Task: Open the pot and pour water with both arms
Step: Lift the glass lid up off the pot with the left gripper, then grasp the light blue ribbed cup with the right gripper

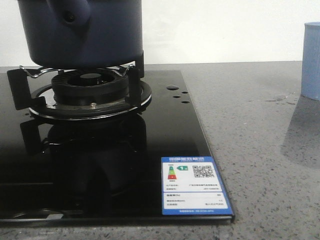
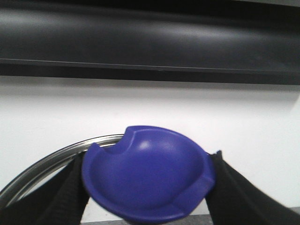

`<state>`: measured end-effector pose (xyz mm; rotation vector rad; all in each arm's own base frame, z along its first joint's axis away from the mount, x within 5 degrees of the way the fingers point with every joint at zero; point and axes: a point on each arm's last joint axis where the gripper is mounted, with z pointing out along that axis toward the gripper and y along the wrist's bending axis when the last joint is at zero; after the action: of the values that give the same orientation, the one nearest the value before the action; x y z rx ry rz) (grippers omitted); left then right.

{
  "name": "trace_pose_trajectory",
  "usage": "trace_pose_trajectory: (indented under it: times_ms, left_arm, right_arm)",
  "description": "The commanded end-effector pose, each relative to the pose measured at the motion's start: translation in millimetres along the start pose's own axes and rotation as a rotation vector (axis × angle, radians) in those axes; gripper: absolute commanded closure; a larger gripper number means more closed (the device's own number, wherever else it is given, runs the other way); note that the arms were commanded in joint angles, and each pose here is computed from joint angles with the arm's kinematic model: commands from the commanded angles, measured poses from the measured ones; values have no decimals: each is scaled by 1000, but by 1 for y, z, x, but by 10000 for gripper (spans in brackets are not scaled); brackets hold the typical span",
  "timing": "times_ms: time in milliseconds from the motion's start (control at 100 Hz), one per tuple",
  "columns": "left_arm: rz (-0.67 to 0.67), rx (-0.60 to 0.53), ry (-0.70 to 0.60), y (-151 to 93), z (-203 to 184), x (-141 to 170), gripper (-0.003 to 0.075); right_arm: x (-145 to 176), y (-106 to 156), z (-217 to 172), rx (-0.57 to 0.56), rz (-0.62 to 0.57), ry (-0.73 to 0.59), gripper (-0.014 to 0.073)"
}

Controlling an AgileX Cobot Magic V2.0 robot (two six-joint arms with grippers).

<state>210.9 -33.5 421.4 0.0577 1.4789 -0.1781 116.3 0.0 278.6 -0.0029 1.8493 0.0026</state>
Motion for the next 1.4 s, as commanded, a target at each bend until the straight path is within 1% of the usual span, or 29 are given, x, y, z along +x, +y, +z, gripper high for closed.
trace_pose_trajectory:
  times_ms: [0,140,260,610,720,860,1170,1270,1390]
  left_arm:
    - [7,-39,-157,5,-11,-28,350]
    - [11,-60,-156,9,-14,-29,350]
    - [12,-66,-151,11,-14,-29,350]
    - [12,-68,-149,11,-14,-29,350]
    - [12,-68,-149,11,-14,-29,350]
    - [12,-68,-149,11,-14,-29,350]
    - [12,-68,-149,11,-14,-29,350]
    - [12,-68,-150,11,-14,-29,350]
    - [12,-69,-154,11,-14,-29,350]
  right_arm:
    - [-15,-2,5,16,-15,-99,62]
    - [-12,-2,20,18,-14,-56,62]
    - [-11,-3,31,21,-12,-49,62]
    - [-9,-5,63,35,-1,-79,62]
    - [-5,-6,74,46,37,-66,62]
    - [0,-7,87,53,40,-50,62]
    - [5,-8,105,67,40,-83,62]
    - [6,-9,112,68,76,-81,62]
    - [3,-8,121,66,78,-92,62]
